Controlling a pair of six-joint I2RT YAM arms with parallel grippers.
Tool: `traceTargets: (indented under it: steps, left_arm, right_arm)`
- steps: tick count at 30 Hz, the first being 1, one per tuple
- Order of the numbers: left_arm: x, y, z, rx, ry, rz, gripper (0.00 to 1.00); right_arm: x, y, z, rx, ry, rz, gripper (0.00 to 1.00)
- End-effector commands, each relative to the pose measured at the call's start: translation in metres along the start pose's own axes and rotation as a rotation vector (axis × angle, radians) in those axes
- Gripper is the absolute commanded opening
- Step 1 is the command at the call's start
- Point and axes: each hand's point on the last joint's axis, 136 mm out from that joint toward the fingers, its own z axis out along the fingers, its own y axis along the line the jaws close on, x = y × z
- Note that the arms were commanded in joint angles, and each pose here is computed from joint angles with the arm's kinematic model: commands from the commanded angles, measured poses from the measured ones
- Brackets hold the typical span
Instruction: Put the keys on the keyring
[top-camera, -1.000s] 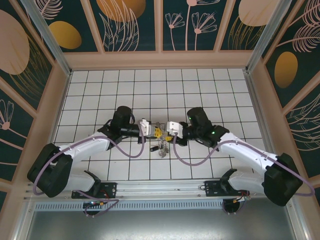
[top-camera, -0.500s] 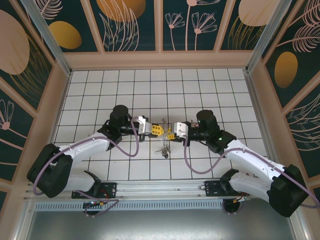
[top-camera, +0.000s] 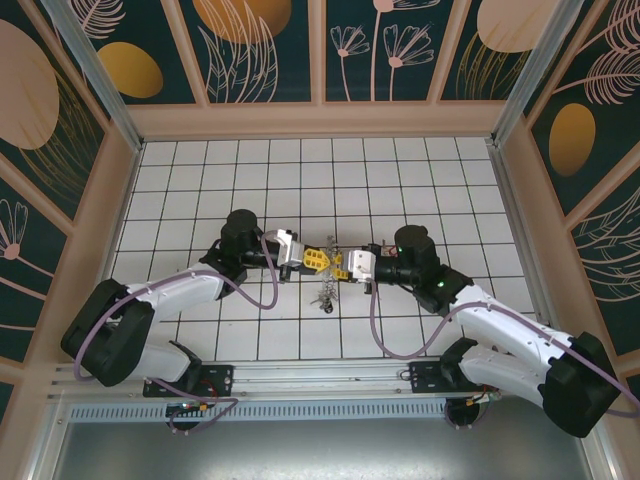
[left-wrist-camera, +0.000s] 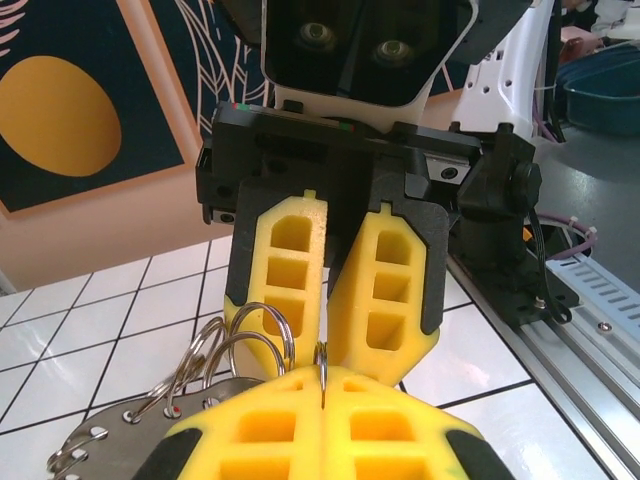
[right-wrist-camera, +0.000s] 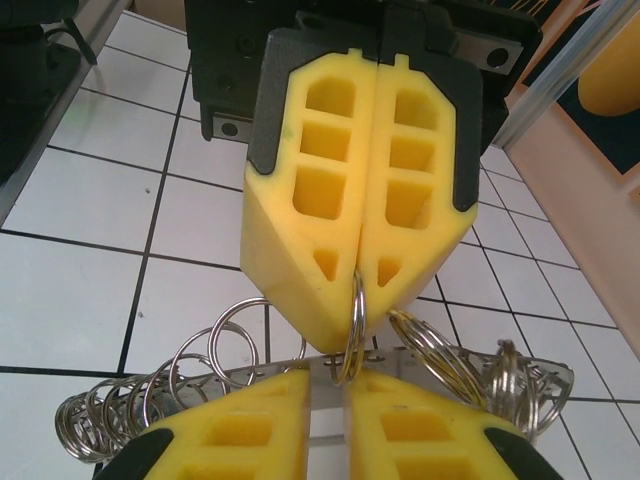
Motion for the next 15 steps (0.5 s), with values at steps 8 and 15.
traceTargets:
  steps: [8,15]
  left_arm:
    - [-0.0057,-0.0074,0.0012,0.056,-0.033,0.014,0.00]
    - [-0.0090,-0.0035,0.0006,0.028,-0.033,0.039,0.00]
  right_arm:
    - [-0.0234,-0.0083,-0.0064,0.064,-0.081,-0.106,0.17]
    - [-0.0220,-0.0035,-0.0044,0.035,-0.082,-0.095,0.14]
